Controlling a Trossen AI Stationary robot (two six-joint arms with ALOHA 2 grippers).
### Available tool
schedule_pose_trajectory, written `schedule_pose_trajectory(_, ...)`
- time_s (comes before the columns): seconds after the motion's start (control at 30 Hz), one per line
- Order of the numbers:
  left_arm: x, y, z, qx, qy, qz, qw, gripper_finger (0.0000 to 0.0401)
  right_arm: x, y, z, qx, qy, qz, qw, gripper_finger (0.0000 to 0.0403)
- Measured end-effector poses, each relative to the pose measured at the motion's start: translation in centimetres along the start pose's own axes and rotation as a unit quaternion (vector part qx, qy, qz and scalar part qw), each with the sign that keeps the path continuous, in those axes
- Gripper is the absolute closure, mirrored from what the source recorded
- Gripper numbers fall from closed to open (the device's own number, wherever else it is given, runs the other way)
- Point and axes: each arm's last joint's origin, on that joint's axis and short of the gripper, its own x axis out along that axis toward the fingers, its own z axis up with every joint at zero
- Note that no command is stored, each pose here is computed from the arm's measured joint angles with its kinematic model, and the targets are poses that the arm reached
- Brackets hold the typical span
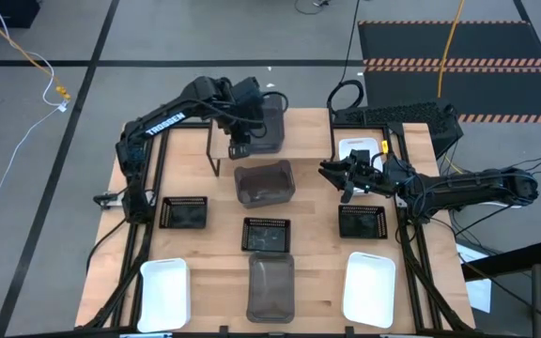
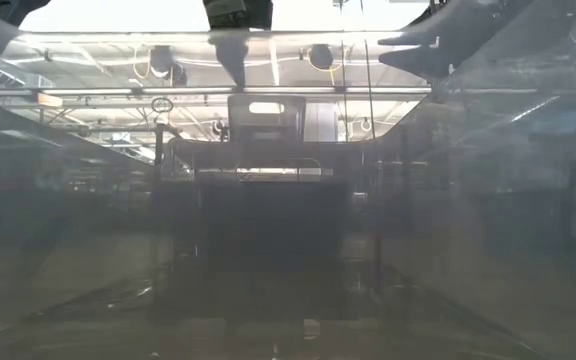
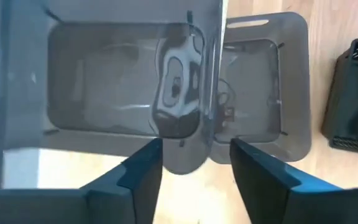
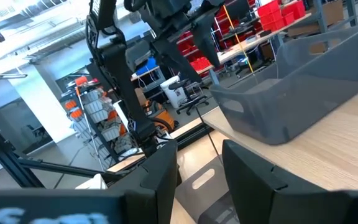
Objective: Stack baskets on shelf by color
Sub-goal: Put the top left light black bin on the shelf
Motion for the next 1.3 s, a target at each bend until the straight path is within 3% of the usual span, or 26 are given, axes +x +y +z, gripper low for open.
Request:
schedule_pose_trajectory(0.2, 0.7, -0.7, 0.6, 0.080, -0.023, -0.063, 0.995, 0.0198, 0.0, 0.0, 0.0, -0.003, 0.000, 0.000, 1.000, 0.0280)
schedule_pose_trajectory(0.33, 2.1, -0.6, 1.0, 0.090, -0.008, -0.071, 0.993, 0.0218, 0.0, 0.0, 0.0, -0.002, 0.000, 0.000, 1.000, 0.0280)
schedule_pose_trajectory(0.53, 4.1, 0.6, 0.9, 0.062, 0.036, -0.067, 0.995, 0.0292, 0.0, 0.0, 0.0, -0.002, 0.000, 0.000, 1.000, 0.0280)
schedule_pose_trajectory(0.77, 2.8, 0.9, 0.0, 0.049, 0.042, -0.065, 0.996, 0.0392, 0.0, 0.0, 0.0, -0.002, 0.000, 0.000, 1.000, 0.0280)
schedule_pose_trajectory(1.03, 1.2, 0.8, -1.4, 0.046, 0.045, -0.058, 0.996, 0.0395, 0.0, 0.0, 0.0, -0.011, 0.000, 0.000, 1.000, 0.0280)
schedule_pose_trajectory(1.3, 0.7, 1.0, -6.2, 0.024, 0.088, -0.064, 0.994, 0.0390, 0.0, 0.0, -0.1, -0.014, 0.004, -0.002, 1.000, 0.0280)
